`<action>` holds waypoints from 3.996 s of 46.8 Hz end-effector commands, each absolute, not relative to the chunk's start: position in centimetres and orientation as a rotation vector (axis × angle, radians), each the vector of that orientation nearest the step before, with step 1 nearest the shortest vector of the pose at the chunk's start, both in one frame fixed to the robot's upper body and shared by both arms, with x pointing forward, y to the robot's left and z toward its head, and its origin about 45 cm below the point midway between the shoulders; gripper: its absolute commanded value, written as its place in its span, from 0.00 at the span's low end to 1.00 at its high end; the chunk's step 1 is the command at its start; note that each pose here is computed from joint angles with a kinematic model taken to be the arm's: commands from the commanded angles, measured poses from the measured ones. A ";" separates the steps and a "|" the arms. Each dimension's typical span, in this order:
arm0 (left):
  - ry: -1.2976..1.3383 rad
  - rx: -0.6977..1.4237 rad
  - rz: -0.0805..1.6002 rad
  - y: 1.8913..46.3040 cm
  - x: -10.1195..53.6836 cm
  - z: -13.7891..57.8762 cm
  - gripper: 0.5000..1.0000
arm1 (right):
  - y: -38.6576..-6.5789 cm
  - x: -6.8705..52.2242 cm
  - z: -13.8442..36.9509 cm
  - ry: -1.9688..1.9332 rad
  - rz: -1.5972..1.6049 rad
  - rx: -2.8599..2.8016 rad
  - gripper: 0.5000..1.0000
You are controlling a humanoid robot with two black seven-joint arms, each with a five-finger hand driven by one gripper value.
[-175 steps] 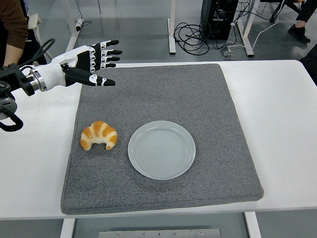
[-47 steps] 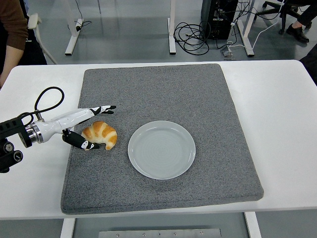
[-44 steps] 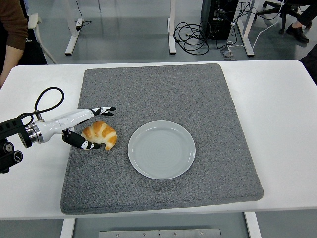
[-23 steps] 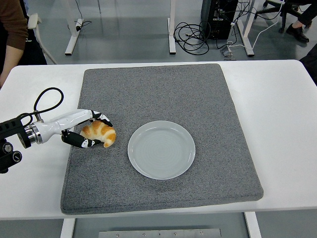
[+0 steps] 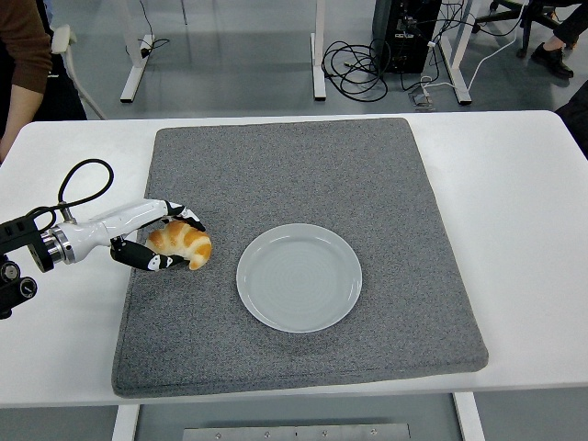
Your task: Place the bread on the plate
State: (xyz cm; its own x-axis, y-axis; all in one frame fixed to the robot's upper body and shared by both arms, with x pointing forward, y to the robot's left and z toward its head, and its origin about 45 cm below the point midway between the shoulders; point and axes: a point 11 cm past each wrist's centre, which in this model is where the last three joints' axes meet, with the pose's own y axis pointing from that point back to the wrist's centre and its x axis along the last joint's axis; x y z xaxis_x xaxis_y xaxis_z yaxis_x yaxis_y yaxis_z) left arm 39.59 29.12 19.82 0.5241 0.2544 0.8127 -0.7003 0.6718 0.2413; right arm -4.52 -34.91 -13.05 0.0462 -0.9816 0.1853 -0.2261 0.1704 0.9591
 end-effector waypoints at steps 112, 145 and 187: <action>-1.105 0.372 0.262 11.2 39.4 22.3 0.00 | -35.0 -4.3 -13.0 -1.400 -0.906 1.264 1.00; -1.096 0.367 0.306 12.0 38.2 19.9 0.00 | -35.0 -4.3 -13.0 -1.400 -0.906 1.264 1.00; -1.030 0.361 0.378 12.3 38.6 19.6 0.43 | -35.0 -4.0 -13.1 -1.402 -0.904 1.269 1.00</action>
